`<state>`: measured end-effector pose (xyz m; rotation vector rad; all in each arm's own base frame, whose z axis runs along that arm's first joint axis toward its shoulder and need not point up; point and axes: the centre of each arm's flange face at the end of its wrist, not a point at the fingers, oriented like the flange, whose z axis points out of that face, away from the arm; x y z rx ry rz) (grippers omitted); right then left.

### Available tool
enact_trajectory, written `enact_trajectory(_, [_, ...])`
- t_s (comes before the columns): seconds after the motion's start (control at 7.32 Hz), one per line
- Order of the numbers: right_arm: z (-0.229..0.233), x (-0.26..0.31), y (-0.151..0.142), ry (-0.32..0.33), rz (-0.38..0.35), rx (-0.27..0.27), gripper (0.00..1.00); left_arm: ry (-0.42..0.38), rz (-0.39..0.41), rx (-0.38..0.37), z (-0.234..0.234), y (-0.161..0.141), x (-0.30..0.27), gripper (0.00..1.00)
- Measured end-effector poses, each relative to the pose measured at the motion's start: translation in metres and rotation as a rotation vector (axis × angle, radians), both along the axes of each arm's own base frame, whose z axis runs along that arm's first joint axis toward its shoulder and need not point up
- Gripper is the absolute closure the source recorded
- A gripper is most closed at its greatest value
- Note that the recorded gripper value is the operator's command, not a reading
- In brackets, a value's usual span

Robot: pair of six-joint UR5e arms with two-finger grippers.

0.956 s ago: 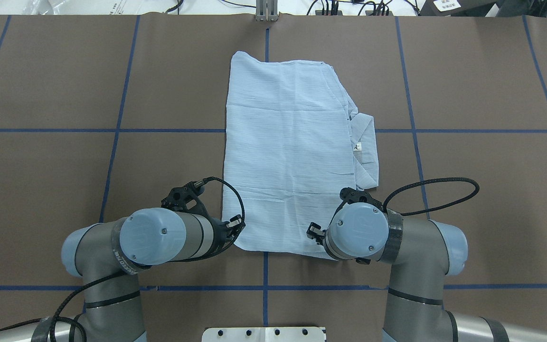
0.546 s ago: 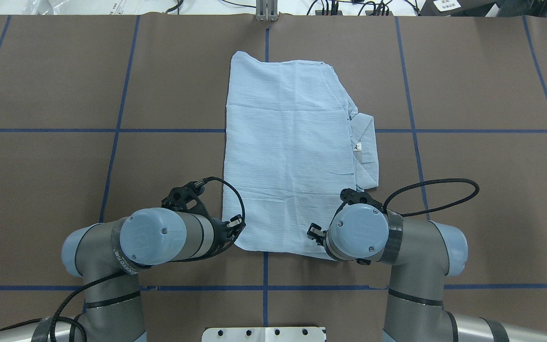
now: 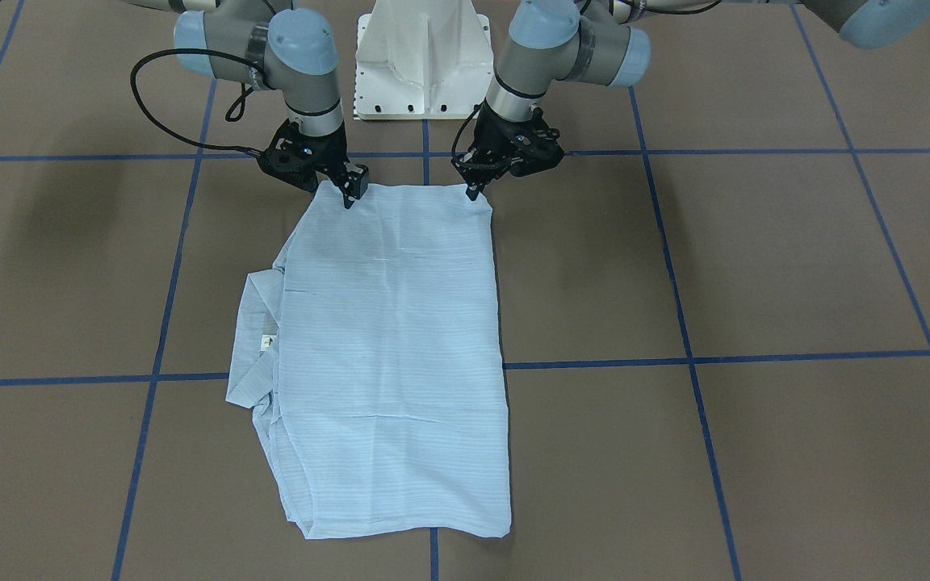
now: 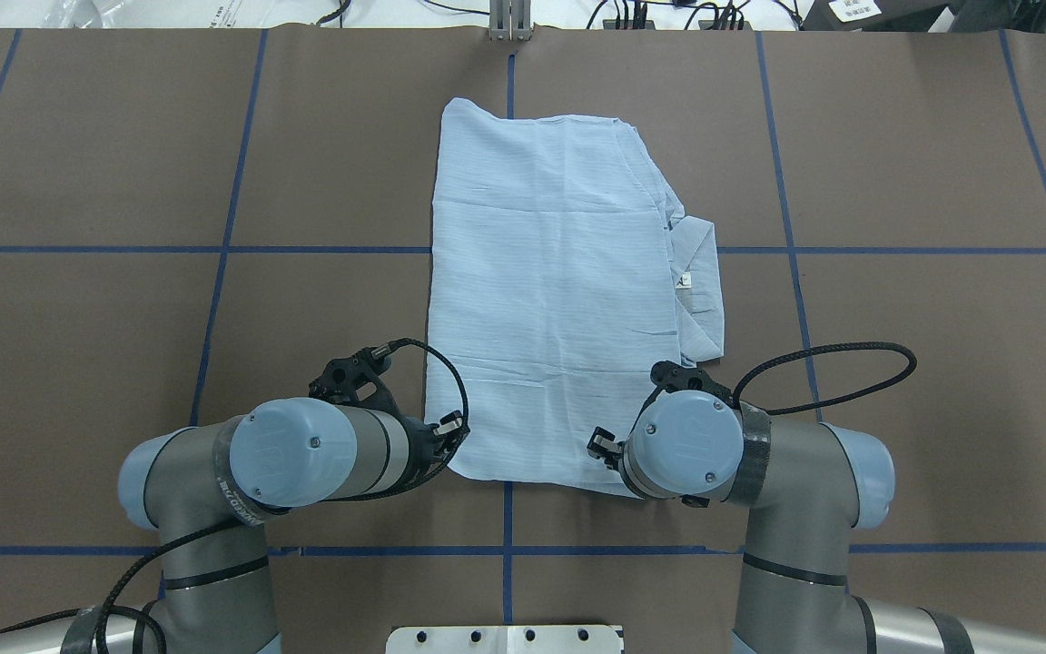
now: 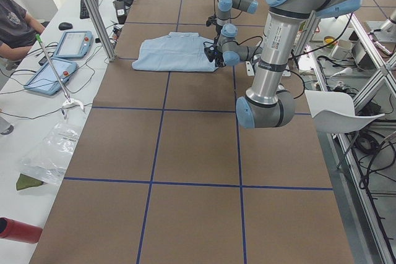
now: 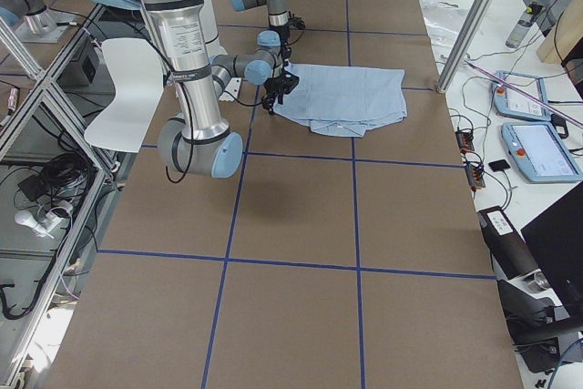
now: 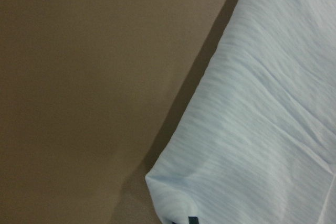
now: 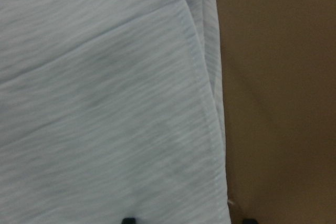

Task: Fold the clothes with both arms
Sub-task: 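Grasp the shirt's near edge with both grippers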

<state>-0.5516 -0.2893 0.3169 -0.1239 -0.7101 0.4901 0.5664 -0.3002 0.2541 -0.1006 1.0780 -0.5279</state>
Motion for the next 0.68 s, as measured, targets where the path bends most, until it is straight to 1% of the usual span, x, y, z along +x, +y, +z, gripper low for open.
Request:
enact_trajectory(0.14, [-0.0005, -0.0001, 0.0000, 0.000, 0.000, 0.000, 0.78, -0.001, 0.000, 0.000, 0.0006, 0.0001, 0.0002, 1.00])
enact_trajectory(0.55, [-0.0061, 0.0003, 0.0008, -0.012, -0.002, 0.001, 0.83, -0.004, 0.001, -0.001, 0.0017, 0.0002, 0.0012, 1.00])
enact_trajectory(0.68, [-0.0063, 0.0004, 0.0009, -0.012, -0.003, 0.001, 0.86, -0.003, 0.001, -0.001, 0.0015, 0.0002, 0.0014, 1.00])
